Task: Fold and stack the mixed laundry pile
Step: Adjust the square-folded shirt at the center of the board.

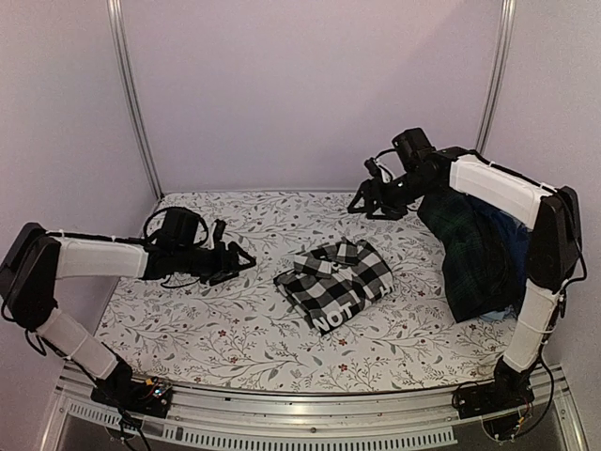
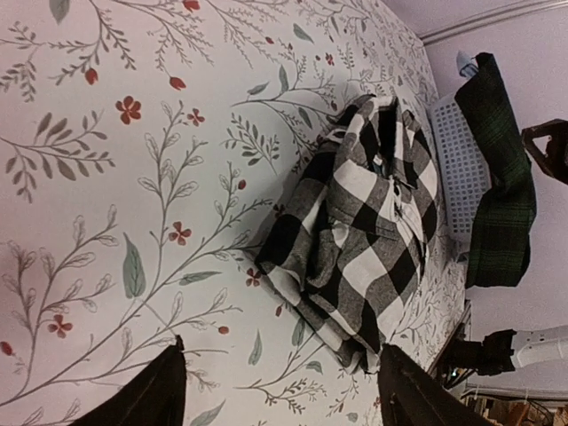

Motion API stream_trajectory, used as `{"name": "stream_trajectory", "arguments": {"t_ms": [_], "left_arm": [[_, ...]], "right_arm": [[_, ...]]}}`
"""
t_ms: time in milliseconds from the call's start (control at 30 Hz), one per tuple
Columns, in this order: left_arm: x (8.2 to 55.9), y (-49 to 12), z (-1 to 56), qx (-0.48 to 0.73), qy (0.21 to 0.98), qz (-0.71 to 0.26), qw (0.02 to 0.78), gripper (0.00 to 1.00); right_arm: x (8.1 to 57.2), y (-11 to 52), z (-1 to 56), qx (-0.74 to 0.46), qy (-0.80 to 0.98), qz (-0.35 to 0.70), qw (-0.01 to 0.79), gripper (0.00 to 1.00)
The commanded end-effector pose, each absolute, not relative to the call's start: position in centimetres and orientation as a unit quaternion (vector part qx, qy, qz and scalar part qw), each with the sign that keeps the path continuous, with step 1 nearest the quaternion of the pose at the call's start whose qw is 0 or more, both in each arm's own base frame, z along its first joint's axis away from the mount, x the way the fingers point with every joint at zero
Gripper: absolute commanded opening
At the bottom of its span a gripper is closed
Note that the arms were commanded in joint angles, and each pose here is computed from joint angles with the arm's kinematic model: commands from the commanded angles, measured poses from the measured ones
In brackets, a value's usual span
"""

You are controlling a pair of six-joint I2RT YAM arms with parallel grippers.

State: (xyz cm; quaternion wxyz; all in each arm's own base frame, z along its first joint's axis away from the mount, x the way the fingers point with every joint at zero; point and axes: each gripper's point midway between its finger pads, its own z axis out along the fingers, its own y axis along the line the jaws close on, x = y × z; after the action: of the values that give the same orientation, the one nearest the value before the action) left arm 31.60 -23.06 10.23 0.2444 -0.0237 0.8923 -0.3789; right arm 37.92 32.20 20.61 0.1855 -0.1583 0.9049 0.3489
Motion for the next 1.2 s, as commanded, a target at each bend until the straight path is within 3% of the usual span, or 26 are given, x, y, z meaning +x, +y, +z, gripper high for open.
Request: {"name": "stream_trajectory", "arguments": {"t_ms": [0, 167, 367, 567, 733, 833, 1000, 1167], "left_arm": [[30.9, -28.9, 10.2, 0.025, 0.872, -0.452, 0.187, 0.68], [29.2, -32.8, 8.3, 0.056, 0.867, -0.478, 0.130, 0.60], [29.3, -34.5, 5.8, 0.057, 0.869, -0.482, 0.093, 0.43], [31.3, -31.4, 4.1, 0.015, 0.877, -0.470, 0.100, 0.23], [34.0, -25.5, 3.1, -0.033, 0.893, -0.431, 0.126, 0.04], [34.9, -22.7, 3.3, -0.049, 0.896, -0.418, 0.140, 0.09], [34.2, -21.7, 6.3, -0.011, 0.888, -0.426, 0.172, 0.43], [32.6, -22.9, 7.8, 0.032, 0.882, -0.436, 0.174, 0.55]], "right_arm": [[37.8, 27.9, 14.7, -0.126, 0.937, 0.288, 0.150, 0.66], [36.1, 26.6, 9.2, -0.136, 0.954, 0.251, 0.093, 0.58], [33.0, 27.4, 5.5, -0.160, 0.951, 0.263, 0.037, 0.53], [29.0, 31.4, 4.1, -0.215, 0.932, 0.290, -0.012, 0.52], [26.4, 37.3, 7.3, -0.261, 0.891, 0.370, -0.027, 0.52], [27.4, 38.7, 9.8, -0.275, 0.880, 0.387, -0.007, 0.55], [29.1, 34.5, 12.0, -0.221, 0.894, 0.386, 0.039, 0.61], [27.2, 29.5, 12.1, -0.149, 0.906, 0.393, 0.052, 0.66]]}}
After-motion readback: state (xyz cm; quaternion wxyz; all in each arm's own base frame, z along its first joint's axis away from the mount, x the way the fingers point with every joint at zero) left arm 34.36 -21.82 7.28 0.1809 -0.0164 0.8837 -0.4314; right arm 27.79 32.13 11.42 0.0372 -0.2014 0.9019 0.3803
